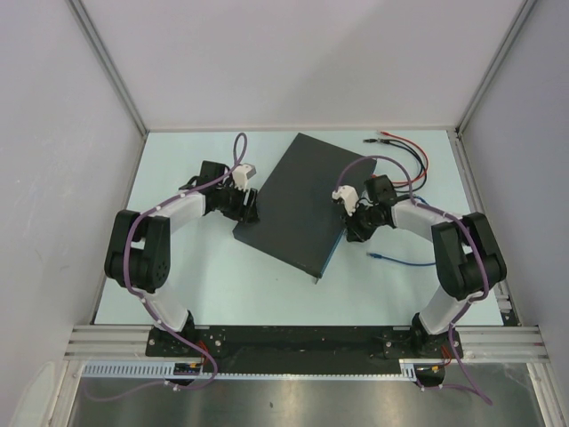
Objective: Pull the plug from the switch port
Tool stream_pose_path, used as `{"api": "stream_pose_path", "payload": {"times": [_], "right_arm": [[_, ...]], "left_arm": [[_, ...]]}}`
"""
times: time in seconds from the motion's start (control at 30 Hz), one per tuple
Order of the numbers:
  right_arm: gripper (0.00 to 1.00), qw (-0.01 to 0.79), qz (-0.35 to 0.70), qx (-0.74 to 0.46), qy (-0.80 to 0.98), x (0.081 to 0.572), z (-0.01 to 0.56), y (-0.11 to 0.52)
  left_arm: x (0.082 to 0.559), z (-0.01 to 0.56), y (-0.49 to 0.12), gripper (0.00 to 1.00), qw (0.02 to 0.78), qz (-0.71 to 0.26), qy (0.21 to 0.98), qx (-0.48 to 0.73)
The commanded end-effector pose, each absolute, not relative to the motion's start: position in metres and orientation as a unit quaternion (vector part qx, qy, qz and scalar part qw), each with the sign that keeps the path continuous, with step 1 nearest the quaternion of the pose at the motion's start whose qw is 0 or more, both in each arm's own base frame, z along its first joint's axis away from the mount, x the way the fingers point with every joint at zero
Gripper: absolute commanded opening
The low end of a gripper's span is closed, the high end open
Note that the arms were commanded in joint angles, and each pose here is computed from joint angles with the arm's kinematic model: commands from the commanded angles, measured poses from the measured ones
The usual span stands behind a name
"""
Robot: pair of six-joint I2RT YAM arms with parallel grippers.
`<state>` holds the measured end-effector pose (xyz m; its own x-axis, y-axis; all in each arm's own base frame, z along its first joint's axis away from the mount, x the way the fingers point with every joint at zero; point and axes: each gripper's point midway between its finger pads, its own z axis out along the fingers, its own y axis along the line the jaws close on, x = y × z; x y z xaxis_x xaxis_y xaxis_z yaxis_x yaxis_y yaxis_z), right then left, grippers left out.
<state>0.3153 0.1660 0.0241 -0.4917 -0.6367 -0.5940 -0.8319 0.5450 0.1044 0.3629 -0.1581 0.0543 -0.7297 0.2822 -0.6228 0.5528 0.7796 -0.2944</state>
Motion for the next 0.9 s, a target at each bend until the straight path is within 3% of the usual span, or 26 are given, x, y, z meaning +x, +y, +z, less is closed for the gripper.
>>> {"api": "stream_pose_path", "payload": {"times": [0.0, 0.3, 0.7, 0.87], "right_arm": [[0.00, 0.222, 0.173, -0.433, 0.856, 0.294, 0.030, 0.125], [0.00, 0.227, 0.170, -0.366, 0.886, 0.271, 0.050, 0.095], [0.00, 0.252, 0.110, 0.004, 0.961, 0.306, 0.035, -0.046], [0.00, 0.265, 0.081, 0.074, 0.958, 0.312, 0.032, -0.093]], "left_arm": [[0.368, 0.078, -0.175, 0.68, 0.321, -0.253, 0.875, 0.260], [0.370, 0.072, -0.188, 0.68, 0.310, -0.265, 0.874, 0.265], [0.374, 0.080, -0.215, 0.68, 0.305, -0.287, 0.865, 0.277], [0.379, 0.082, -0.218, 0.68, 0.309, -0.288, 0.863, 0.276]]}}
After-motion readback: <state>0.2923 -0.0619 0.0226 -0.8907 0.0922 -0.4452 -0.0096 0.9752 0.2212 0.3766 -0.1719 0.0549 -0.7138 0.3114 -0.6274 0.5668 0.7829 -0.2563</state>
